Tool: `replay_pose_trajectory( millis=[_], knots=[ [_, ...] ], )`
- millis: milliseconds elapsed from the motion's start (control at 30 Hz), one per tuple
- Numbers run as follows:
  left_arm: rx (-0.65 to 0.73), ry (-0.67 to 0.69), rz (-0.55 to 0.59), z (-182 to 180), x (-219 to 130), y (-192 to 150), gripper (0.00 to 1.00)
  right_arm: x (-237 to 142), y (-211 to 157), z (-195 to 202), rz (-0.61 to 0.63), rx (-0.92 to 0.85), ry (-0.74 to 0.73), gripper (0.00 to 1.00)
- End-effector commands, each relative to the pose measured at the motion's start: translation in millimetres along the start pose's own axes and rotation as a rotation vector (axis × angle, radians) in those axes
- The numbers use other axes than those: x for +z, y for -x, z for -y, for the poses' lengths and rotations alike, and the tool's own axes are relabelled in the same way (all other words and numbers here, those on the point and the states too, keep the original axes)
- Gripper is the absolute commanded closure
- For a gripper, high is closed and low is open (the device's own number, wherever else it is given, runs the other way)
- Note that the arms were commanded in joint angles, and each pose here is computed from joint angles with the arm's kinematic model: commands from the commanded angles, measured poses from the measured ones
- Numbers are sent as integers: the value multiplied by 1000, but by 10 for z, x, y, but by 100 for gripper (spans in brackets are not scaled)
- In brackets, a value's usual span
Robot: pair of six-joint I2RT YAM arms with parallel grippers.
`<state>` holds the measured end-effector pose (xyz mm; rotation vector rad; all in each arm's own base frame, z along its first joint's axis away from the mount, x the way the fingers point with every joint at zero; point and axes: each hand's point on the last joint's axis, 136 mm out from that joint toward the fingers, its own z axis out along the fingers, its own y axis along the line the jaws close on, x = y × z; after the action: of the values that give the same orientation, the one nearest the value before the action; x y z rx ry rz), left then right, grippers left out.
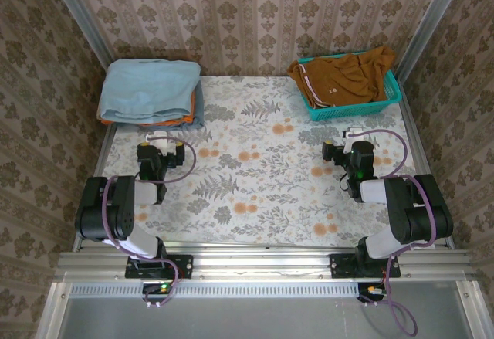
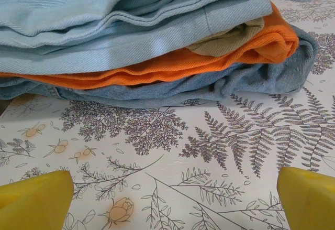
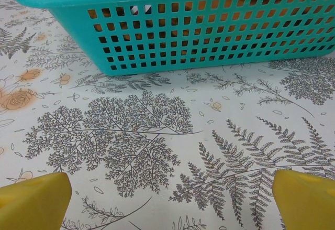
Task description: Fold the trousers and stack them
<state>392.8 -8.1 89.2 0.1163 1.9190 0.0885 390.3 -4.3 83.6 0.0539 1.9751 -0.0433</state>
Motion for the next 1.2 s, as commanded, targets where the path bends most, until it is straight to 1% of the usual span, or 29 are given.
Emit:
replay_pose_trajectory(
  millis=[0, 400, 600, 667, 733, 767, 833, 900, 933, 967, 1000, 1033, 1100, 1133, 1167],
  knots=[
    [18, 7, 33, -3, 34, 101, 0, 29, 161, 32, 54, 10, -30, 0],
    [18, 6, 33, 0, 35, 102, 0, 32, 161, 31, 53, 11, -29, 0],
    [-12, 23, 19, -76, 53, 90, 0, 40, 160, 33, 48, 11, -29, 0],
    [-10, 79, 27, -134, 13, 154, 0, 23, 183, 41, 60, 10, -39, 0],
    [22, 92, 28, -113, -76, 327, 0, -46, 246, 75, 79, -5, -111, 0],
    [47, 81, 18, -64, -132, 437, 0, -86, 326, 98, 93, -9, -134, 0],
    [60, 61, 21, 1, -269, 715, 0, -194, 539, 30, 45, -60, -162, 0],
    [36, 31, 31, 35, -448, 970, 0, -311, 879, -128, 12, -94, -137, 0],
    [6, 24, 39, 32, -554, 1102, 0, -395, 1059, -184, -7, -101, -149, 0],
    [-33, 23, 47, 14, -664, 1232, 0, -498, 1282, -227, -9, -92, -163, 0],
    [-75, 26, 53, -9, -770, 1347, 0, -582, 1428, -268, -29, -81, -163, 0],
    [-148, 35, 61, -55, -903, 1480, 0, -688, 1584, -314, -58, -46, -149, 0],
    [-315, 43, 66, -133, -1161, 1652, 0, -866, 1824, -379, -109, 60, -101, 0],
    [-382, 22, 31, -126, -1311, 1641, 0, -915, 1899, -389, -116, 127, -85, 0],
    [-386, -29, 58, -95, -1434, 1738, 0, -941, 1925, -373, -120, 225, -75, 0]
  ],
)
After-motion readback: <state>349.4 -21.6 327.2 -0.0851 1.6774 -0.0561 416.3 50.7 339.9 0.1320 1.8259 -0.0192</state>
